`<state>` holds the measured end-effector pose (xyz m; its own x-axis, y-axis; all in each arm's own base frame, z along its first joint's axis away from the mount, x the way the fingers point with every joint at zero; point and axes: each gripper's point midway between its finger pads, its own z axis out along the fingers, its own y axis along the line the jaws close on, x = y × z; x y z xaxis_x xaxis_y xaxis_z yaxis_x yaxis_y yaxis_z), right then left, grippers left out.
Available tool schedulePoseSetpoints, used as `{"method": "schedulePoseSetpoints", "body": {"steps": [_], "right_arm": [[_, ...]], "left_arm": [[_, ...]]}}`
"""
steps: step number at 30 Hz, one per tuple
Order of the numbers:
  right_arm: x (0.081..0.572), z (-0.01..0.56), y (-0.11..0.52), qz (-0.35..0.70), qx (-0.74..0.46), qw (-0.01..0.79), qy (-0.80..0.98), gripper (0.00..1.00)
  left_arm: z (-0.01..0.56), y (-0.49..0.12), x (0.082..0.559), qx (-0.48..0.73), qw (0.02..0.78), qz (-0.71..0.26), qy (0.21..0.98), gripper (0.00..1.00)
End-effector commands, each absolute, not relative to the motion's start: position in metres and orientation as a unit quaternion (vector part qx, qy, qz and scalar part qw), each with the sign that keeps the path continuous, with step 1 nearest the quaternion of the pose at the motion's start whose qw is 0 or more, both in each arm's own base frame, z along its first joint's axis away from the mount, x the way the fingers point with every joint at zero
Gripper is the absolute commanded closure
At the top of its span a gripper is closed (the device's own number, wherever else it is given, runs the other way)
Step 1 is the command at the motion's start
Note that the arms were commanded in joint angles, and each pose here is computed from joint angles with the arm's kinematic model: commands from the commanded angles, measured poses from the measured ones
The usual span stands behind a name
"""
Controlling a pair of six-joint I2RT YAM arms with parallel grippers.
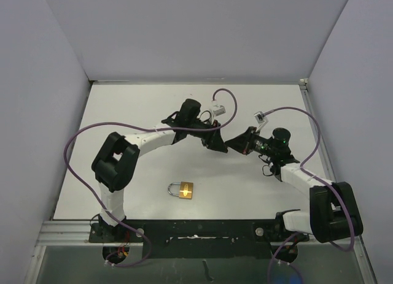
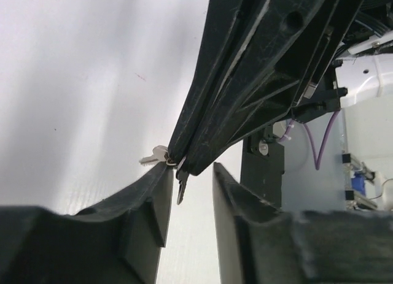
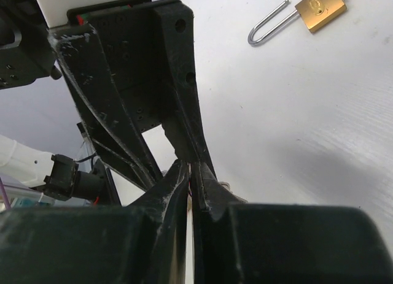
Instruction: Unlock with the key
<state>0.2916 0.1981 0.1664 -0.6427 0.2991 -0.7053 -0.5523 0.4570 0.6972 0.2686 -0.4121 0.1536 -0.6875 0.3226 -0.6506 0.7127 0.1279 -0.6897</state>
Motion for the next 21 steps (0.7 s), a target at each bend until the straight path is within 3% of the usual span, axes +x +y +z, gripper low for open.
{"method": "schedulePoseSetpoints", "body": {"steps": [1, 4, 6, 9, 21], "right_arm": [[0.293, 0.174, 0.2, 0.52, -0.095, 0.43, 0.732, 1.0], [0.294, 0.174, 0.198, 0.517, -0.087, 0.433, 0.733, 1.0], [0.296, 0.173, 0.196, 0.513, -0.08, 0.435, 0.736, 1.0], [0.299, 0.17, 0.191, 0.504, -0.067, 0.434, 0.744, 1.0], [0.31, 0.164, 0.172, 0.483, -0.014, 0.442, 0.756, 1.0]], "left_arm": [[0.178, -0.424, 0.277, 0.372, 0.214, -0.572, 0.699, 0.63], [0.175, -0.418, 0.283, 0.36, 0.227, -0.56, 0.711, 0.42], [0.174, -0.413, 0.287, 0.35, 0.238, -0.552, 0.718, 0.33], [0.17, -0.399, 0.297, 0.322, 0.259, -0.537, 0.736, 0.04], [0.164, -0.314, 0.339, 0.136, 0.427, -0.416, 0.791, 0.02]]}}
